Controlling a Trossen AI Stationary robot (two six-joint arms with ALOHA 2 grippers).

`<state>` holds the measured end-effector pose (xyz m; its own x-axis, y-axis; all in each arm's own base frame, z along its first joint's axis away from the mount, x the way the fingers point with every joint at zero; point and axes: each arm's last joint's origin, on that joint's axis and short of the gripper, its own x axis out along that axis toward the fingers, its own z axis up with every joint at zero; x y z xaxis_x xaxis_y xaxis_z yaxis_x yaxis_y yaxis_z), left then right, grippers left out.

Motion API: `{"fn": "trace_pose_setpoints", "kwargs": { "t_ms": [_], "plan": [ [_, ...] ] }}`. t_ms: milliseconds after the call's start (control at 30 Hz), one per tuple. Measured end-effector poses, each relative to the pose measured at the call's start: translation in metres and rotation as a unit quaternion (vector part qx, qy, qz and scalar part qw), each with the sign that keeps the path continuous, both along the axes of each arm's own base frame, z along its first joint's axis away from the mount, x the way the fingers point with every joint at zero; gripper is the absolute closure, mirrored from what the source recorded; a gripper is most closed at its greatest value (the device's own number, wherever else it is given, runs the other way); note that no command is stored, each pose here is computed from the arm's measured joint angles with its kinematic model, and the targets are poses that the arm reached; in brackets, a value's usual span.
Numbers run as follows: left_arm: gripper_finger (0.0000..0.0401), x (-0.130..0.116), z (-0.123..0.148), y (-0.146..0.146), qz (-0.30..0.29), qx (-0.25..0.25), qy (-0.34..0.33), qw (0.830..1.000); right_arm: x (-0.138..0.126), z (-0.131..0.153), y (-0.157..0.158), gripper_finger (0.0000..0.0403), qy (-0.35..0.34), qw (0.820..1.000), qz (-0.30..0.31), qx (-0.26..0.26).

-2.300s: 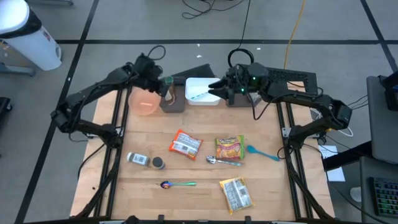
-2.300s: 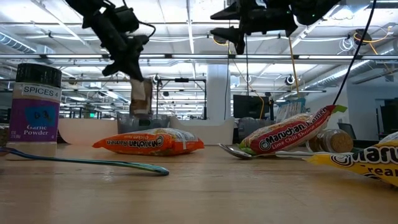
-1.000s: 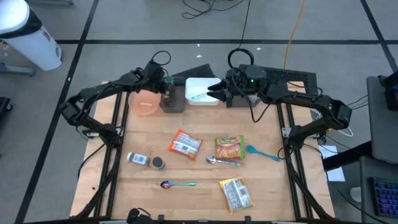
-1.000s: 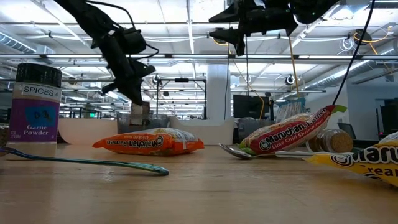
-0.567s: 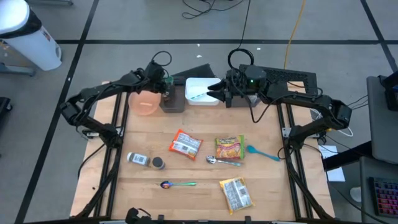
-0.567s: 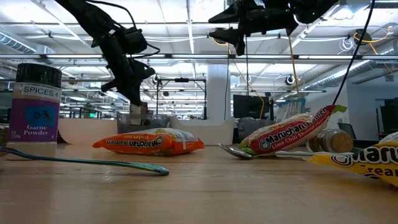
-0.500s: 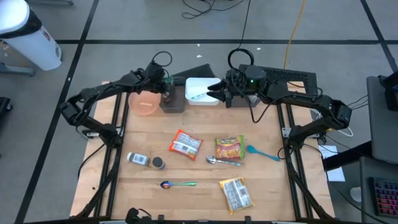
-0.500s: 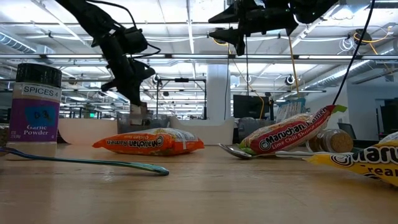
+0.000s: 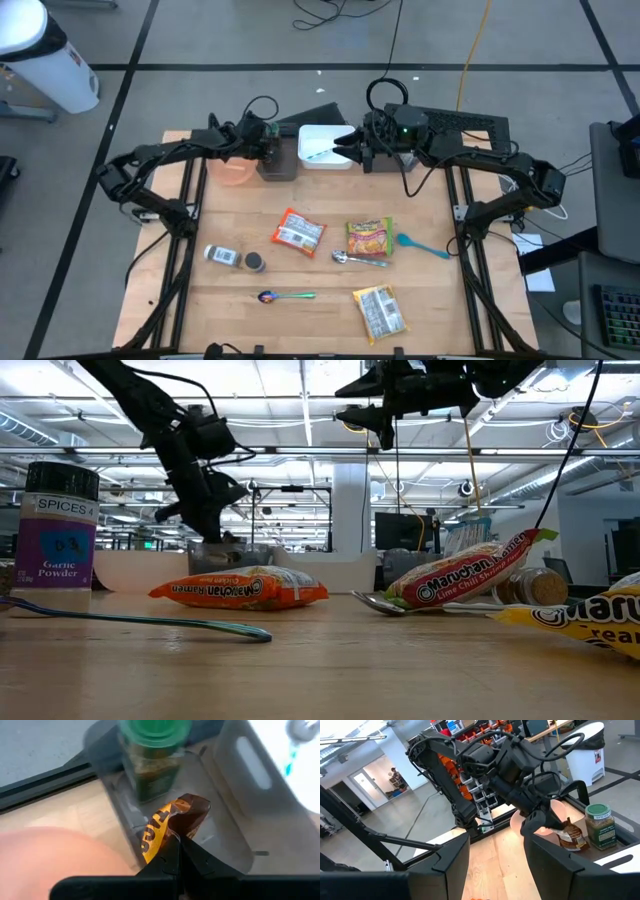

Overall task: Pick & Place Food Item
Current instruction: Put the orange seasoning pack into the left black bin

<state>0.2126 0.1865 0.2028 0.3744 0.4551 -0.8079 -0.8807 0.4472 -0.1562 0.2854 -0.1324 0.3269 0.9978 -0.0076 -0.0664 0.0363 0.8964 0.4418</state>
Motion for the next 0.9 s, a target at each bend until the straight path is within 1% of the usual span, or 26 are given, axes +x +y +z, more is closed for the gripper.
{"fn": "trace_pose_setpoints", "kwargs": {
  "t_ms": [200, 633, 900],
  "plan": [
    [0.0399, 0.0050, 0.0017, -0.0017, 0.002, 0.012, -0.016, 1.000, 0.0000, 0.0000, 0.0000, 0.0222, 0.000, 1.000, 0.000, 0.000],
    [0.0393, -0.0005, 0.0015, 0.0044, 0.043, 0.012, -0.019, 0.999, 0.0003, 0.0000, 0.0007, 0.0222, 0.000, 1.000, 0.001, 0.004],
    [0.0392, -0.0005, 0.0015, 0.0045, 0.042, 0.009, -0.021, 0.999, 0.0019, -0.0001, 0.0041, 0.0222, 0.001, 1.000, 0.007, 0.004]
  ]
}}
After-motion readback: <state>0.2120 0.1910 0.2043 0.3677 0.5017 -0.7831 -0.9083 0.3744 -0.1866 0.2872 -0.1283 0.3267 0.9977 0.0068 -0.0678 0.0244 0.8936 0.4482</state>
